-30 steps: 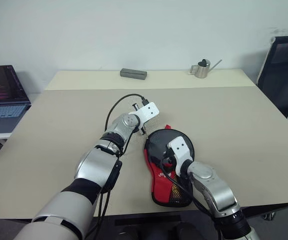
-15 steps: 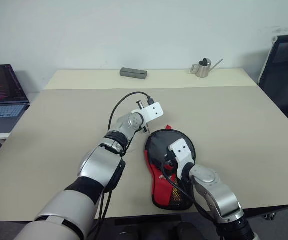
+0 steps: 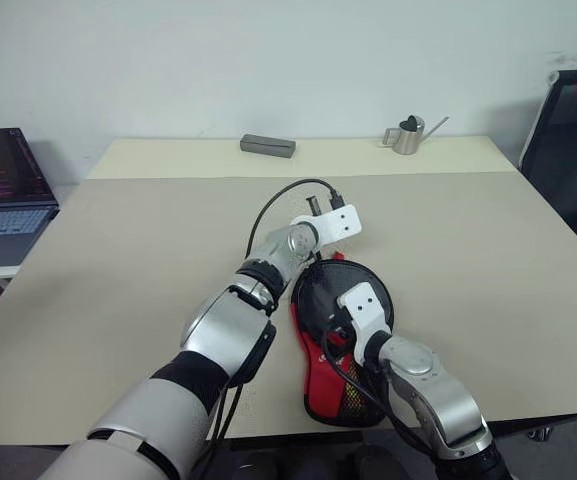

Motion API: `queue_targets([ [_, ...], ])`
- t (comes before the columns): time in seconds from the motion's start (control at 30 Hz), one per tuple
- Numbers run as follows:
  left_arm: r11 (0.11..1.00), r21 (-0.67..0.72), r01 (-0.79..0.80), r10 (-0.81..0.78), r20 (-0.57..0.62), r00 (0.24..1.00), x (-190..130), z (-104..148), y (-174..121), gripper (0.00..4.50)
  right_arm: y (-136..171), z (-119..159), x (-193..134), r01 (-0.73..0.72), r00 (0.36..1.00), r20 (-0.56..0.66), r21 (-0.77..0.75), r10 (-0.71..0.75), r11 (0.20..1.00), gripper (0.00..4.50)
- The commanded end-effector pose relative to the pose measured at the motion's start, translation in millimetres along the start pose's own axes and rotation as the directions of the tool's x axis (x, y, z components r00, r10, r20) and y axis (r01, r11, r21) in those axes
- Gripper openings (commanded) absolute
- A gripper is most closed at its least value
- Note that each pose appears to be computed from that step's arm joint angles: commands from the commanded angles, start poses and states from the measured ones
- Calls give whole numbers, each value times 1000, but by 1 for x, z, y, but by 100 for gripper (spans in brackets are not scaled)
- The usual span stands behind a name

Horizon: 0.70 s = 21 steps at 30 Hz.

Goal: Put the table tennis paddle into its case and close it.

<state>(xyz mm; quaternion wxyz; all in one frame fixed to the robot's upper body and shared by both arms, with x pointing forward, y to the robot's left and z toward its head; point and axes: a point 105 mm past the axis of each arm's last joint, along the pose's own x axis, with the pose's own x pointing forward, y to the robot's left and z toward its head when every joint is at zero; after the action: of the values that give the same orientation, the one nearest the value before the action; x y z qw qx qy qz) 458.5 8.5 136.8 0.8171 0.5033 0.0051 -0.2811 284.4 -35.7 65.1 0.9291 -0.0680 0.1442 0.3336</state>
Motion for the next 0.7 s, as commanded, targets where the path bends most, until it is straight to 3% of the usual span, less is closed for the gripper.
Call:
queue_targets([
  [0.03,996,61,-63,58,74,996,0,27,17,15,22,-64,-5,-51,967,-243,101,74,994,450],
  [0.27,993,108,-43,33,90,995,3,38,7,15,24,-64,-5,-49,967,-245,100,73,994,450],
  [0.53,979,97,179,-187,80,979,5,36,-40,15,25,-62,-2,-53,968,-238,103,76,993,450],
  [0.7,973,91,214,-221,68,973,4,32,-47,192,24,-61,-1,-54,969,-236,103,77,993,450],
])
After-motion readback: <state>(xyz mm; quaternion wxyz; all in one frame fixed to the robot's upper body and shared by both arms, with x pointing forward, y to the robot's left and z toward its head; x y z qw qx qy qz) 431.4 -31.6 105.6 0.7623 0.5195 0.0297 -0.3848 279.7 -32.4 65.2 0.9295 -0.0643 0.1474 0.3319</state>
